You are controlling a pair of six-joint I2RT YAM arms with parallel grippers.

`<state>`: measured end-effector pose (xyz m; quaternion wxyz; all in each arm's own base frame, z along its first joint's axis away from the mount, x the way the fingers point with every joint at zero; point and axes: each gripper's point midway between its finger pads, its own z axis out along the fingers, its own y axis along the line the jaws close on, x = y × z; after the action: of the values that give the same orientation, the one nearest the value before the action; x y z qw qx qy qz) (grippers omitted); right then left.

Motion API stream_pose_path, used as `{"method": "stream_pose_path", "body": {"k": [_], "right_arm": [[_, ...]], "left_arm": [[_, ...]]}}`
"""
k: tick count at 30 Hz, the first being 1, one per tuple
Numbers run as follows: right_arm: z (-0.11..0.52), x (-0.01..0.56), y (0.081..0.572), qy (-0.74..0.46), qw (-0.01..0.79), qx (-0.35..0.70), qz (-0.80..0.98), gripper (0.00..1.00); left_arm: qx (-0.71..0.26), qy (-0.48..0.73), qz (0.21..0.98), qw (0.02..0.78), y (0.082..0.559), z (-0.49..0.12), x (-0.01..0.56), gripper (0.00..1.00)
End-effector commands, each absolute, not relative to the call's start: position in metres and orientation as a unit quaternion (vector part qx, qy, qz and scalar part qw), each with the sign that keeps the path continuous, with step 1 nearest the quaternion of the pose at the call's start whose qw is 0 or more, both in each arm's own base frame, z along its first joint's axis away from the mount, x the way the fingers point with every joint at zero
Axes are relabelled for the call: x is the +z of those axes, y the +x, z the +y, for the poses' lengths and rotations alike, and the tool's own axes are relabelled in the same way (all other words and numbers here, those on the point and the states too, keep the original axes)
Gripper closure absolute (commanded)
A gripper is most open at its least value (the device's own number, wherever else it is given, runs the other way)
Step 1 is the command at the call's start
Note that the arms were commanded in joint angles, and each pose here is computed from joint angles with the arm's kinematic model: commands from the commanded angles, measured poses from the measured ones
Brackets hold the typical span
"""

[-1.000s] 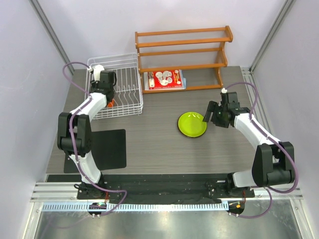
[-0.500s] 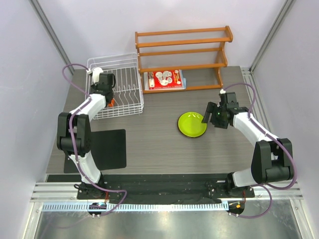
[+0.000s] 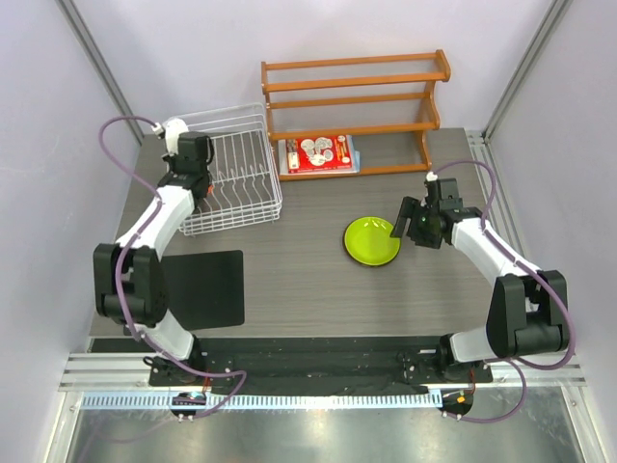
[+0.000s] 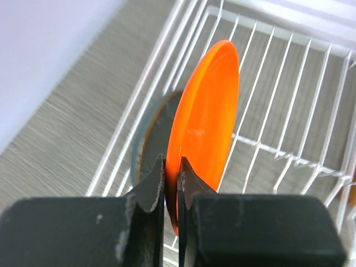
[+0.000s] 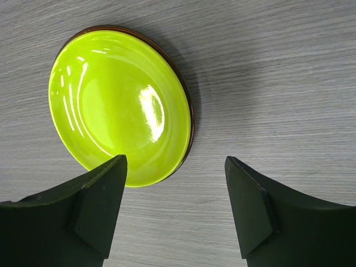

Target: Unload the plates from the dish rack

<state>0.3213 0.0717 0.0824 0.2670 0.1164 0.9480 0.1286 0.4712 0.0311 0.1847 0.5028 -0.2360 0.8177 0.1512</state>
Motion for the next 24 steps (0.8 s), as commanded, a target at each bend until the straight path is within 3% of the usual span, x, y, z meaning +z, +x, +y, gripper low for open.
{"method": "stream_pose_path", "body": {"k": [1,6,11,17,21,24], "right_arm": [[0.073,0.119,0.335,0.106,0.324,0.136,0.93,0.23],[0.082,0.133,0.335,0.096,0.339,0.156,0.923,0.23],[0.119,0.167,0.339,0.05,0.371,0.232,0.898,0.23],[0.168,0.208,0.342,0.017,0.397,0.355,0.846,0.22],[0.202,0.234,0.336,0.005,0.376,0.476,0.795,0.22],[0.215,0.239,0.336,0.001,0.373,0.51,0.775,0.22]], "left_arm": [[0.128,-0.264,0.766,0.571,0.465,0.036,0.264,1.0],[0.058,-0.259,0.774,0.575,0.445,0.017,0.288,1.0],[-0.172,-0.204,0.804,0.531,0.428,-0.071,0.273,1.0],[-0.338,-0.158,0.803,0.464,0.399,-0.161,0.24,1.0],[-0.378,-0.13,0.806,0.437,0.386,-0.209,0.228,1.0],[-0.4,-0.109,0.806,0.422,0.377,-0.239,0.223,1.0]]}}
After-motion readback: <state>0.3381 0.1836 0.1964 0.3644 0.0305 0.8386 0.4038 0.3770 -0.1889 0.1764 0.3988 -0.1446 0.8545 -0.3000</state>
